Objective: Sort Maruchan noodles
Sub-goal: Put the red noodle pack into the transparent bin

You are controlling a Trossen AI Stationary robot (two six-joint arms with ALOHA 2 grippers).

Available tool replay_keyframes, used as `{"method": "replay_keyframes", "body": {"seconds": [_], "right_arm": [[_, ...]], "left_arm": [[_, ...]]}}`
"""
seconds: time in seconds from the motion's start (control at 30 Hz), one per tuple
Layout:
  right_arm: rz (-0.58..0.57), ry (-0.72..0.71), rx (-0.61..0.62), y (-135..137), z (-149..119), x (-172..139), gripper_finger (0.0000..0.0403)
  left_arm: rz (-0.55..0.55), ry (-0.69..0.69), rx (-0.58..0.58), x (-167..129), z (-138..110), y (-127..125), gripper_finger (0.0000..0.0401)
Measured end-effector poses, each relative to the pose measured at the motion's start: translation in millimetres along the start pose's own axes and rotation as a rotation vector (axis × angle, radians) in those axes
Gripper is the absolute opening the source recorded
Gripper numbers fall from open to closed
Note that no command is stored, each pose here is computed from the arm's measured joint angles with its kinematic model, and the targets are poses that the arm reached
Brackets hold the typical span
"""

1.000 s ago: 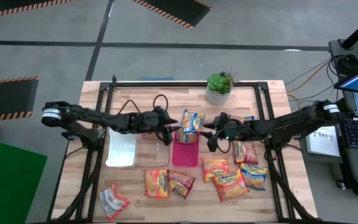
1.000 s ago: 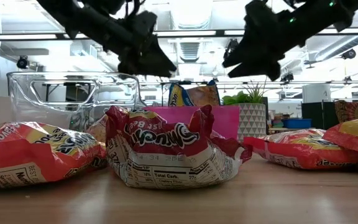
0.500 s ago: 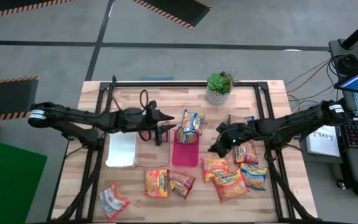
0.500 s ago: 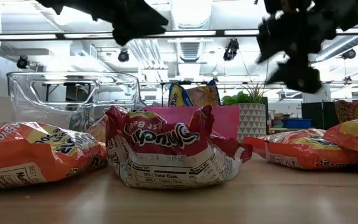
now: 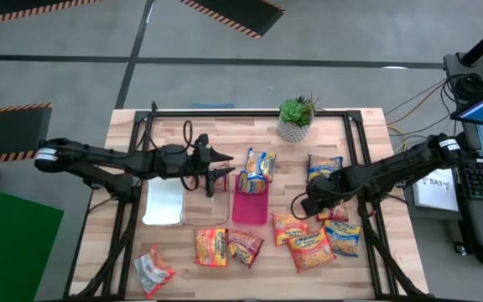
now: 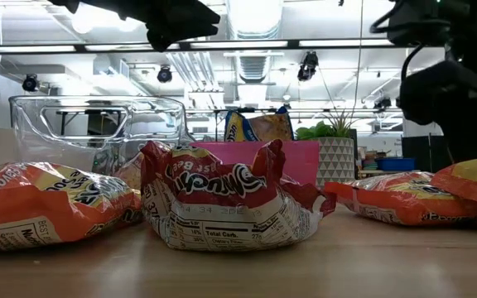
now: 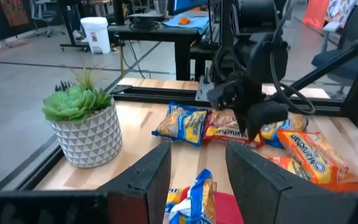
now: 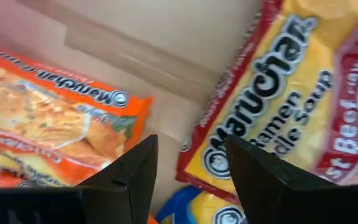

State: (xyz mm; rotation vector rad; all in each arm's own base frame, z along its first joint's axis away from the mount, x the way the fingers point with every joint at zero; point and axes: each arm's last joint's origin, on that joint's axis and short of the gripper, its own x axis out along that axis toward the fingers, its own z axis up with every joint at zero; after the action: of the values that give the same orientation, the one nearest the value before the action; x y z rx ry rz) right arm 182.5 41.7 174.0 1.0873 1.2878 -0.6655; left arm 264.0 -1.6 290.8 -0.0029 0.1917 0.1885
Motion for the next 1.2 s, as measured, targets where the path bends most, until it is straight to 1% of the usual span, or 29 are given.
{"method": "replay_keyframes", "body": {"seconds": [0.17,0.23,0.37,0.47,0.53,0.63,0.8,0.9,1.0,1.1,1.2], "right_arm": [[-0.020,-0.013,-0.003,-2,0,-1,0.0178],[-0.048,-0.025,-0.004,-3,0,-4,0.0178],[-0.119,-0.109,-0.014,0,2,-17,0.0178],[-0.120,-0.161,-0.028,3,4,-18,0.0178],[-0.146,-0.161,-0.030,4,5,-12,0.0178],[-0.223,-0.160,-0.035,4,7,2,0.0178],[-0.293,-0.139,-0.099,11,12,26,0.0178],[-0.331,-0.125,-0.128,15,14,34,0.0173],[-0.361,-0.131,-0.153,18,15,38,0.0141],[-0.367,-0.134,-0.178,21,16,39,0.0087],[-0.346,-0.137,-0.199,24,16,36,0.0033]], "left_arm": [[0.000,0.001,0.000,1,0,0,0.0137],[0.000,0.000,0.000,1,0,0,0.0137],[0.000,-0.010,-0.002,1,1,0,0.0137],[0.001,-0.004,-0.001,2,0,0,0.0137],[0.001,-0.003,0.000,2,-1,0,0.0137],[0.001,-0.003,0.008,2,-1,0,0.0137],[0.001,-0.003,0.018,2,-1,0,0.0137],[0.001,-0.003,0.018,2,-1,0,0.0137],[0.001,-0.003,0.017,2,-1,0,0.0137],[0.001,-0.011,0.012,2,0,0,0.0137],[0.001,-0.011,0.005,2,0,0,0.0137]]}}
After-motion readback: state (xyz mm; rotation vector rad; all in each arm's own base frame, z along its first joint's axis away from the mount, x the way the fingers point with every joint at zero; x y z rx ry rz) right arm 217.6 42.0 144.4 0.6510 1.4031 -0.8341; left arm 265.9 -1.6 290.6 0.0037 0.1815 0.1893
